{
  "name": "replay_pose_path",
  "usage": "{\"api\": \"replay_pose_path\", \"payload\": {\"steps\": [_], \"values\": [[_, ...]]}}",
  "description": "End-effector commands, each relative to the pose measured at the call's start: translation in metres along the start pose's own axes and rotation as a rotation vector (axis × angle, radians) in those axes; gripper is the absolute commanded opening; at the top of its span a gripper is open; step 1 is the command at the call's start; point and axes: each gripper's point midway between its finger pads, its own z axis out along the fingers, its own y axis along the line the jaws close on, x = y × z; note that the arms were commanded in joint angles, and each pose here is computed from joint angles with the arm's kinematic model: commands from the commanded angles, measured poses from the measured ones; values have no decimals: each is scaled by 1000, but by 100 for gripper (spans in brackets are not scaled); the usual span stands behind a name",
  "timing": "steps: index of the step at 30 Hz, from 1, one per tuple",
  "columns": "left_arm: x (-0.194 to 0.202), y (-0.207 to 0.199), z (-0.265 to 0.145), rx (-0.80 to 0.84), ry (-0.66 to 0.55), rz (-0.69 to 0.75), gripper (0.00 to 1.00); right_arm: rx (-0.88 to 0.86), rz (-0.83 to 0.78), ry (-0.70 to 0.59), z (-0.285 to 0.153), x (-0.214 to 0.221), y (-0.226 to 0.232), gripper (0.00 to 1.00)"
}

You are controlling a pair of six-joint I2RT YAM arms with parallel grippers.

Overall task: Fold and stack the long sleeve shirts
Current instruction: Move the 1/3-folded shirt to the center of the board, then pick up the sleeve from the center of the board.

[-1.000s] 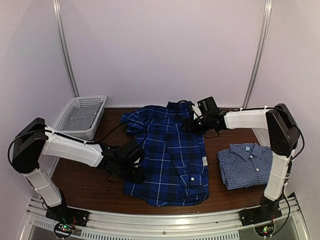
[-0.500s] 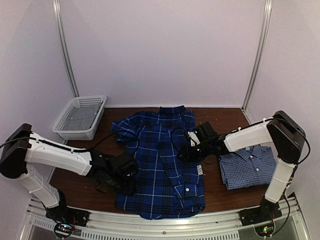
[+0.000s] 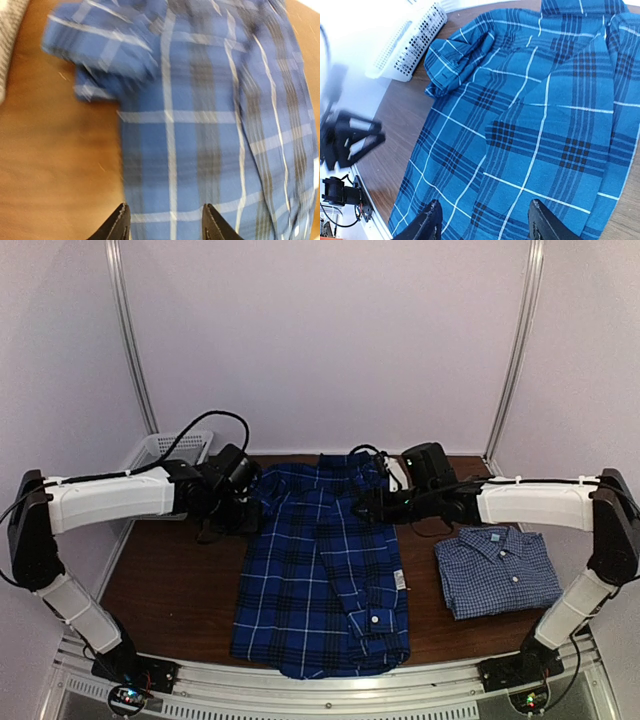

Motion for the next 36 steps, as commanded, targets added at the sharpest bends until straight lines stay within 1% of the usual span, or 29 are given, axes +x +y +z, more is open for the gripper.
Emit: {"api": "replay_pose_path", "payload": {"steps": [1,4,8,12,14,18,20,27,30,36], "values": [[-61,23,14,-30,-96,1,50,34,-14,-32,-20,-12,2,60],[-90,38,28,-41,-123,-21,51,28,-10,-48,-30,-14,5,61],[-116,54,51,-22,-125,-69,50,33,-13,-65,-43,-15,6,63],[-142,53,69,-8,-149,-58,51,44,-16,-69,-51,-13,5,64],[-149,48,81,-4,-140,-38,51,47,-13,-74,-54,-13,4,64],[-149,42,103,6,-107,-18,51,50,-8,-82,-59,-12,4,64],[-145,45,112,-13,-92,-15,51,51,-6,-85,-61,-10,3,65],[-131,49,141,-39,-37,28,57,42,3,-76,-58,-6,2,65],[-122,50,150,-36,-10,34,60,43,3,-75,-58,-6,2,65],[-112,62,159,-92,8,35,60,39,6,-63,-55,-2,1,65]]}}
